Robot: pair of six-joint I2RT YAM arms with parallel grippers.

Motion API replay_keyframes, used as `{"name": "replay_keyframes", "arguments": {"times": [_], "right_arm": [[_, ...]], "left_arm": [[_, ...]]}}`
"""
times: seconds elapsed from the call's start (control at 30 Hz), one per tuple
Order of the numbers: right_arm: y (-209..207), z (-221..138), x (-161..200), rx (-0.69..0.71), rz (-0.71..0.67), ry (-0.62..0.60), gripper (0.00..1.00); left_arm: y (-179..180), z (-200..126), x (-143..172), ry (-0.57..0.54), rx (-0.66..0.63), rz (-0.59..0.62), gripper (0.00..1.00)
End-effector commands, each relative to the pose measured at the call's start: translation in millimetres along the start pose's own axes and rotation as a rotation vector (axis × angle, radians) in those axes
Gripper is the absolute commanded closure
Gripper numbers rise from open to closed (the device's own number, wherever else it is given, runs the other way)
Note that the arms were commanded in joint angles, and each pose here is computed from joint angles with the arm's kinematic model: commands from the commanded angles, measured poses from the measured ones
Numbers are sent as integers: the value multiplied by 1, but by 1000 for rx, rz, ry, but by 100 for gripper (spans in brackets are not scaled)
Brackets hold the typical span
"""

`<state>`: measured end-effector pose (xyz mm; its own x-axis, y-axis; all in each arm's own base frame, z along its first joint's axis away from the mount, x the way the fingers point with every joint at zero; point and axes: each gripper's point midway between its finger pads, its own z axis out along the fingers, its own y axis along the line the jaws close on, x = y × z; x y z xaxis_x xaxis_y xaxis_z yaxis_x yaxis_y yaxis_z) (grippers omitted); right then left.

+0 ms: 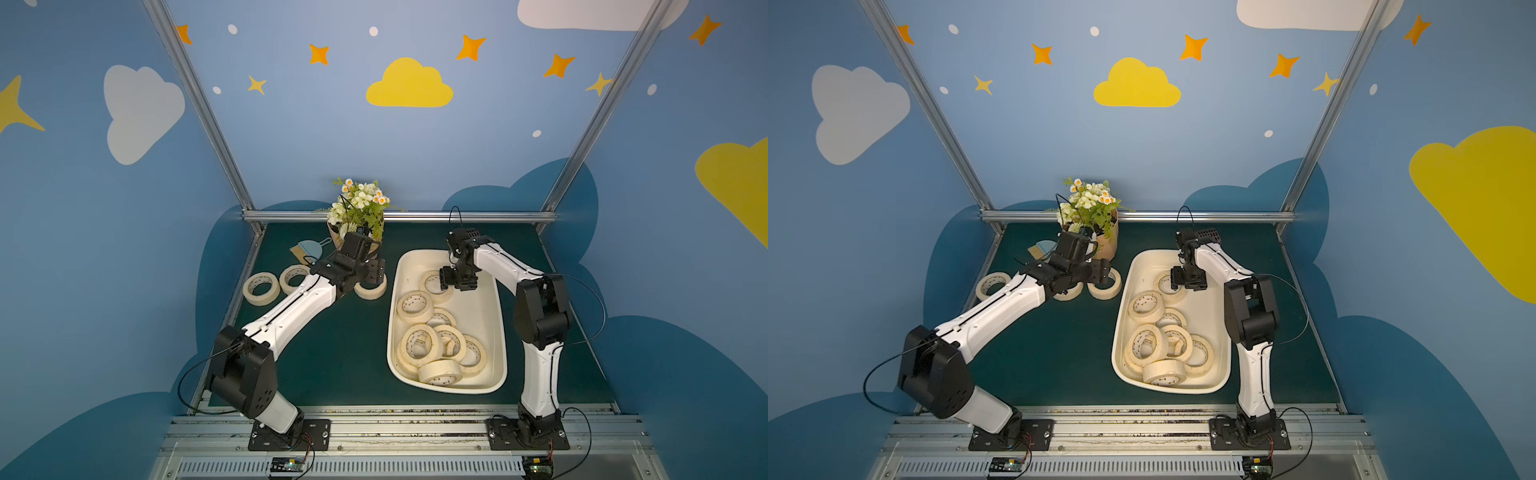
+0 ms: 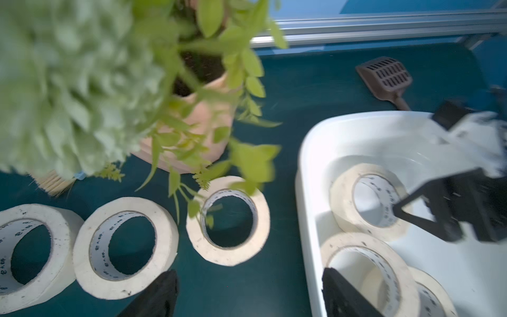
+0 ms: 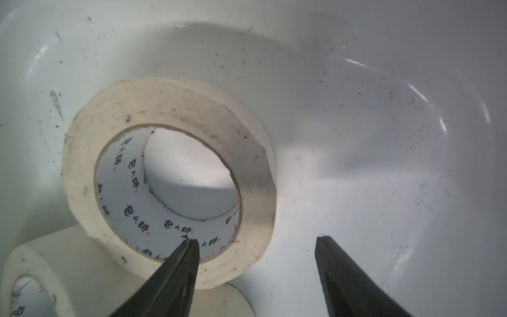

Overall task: Take out the art tape in the storage box
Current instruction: Pick up the art tape from the storage box.

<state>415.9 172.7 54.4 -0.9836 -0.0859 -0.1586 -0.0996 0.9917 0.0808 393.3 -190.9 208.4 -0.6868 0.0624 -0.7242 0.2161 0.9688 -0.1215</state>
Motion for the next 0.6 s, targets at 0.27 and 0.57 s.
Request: {"name": "replay_keyframes", "arguments": {"times": [0.27,0.57], "right_arm": [[-7,11,0,44,13,0,91],[-25,-54,13,185,-71,-82,100]], "left_arm": [[-30,-15,55,96,105,-33,13],[-78,0,25,89,214,26,14]]}}
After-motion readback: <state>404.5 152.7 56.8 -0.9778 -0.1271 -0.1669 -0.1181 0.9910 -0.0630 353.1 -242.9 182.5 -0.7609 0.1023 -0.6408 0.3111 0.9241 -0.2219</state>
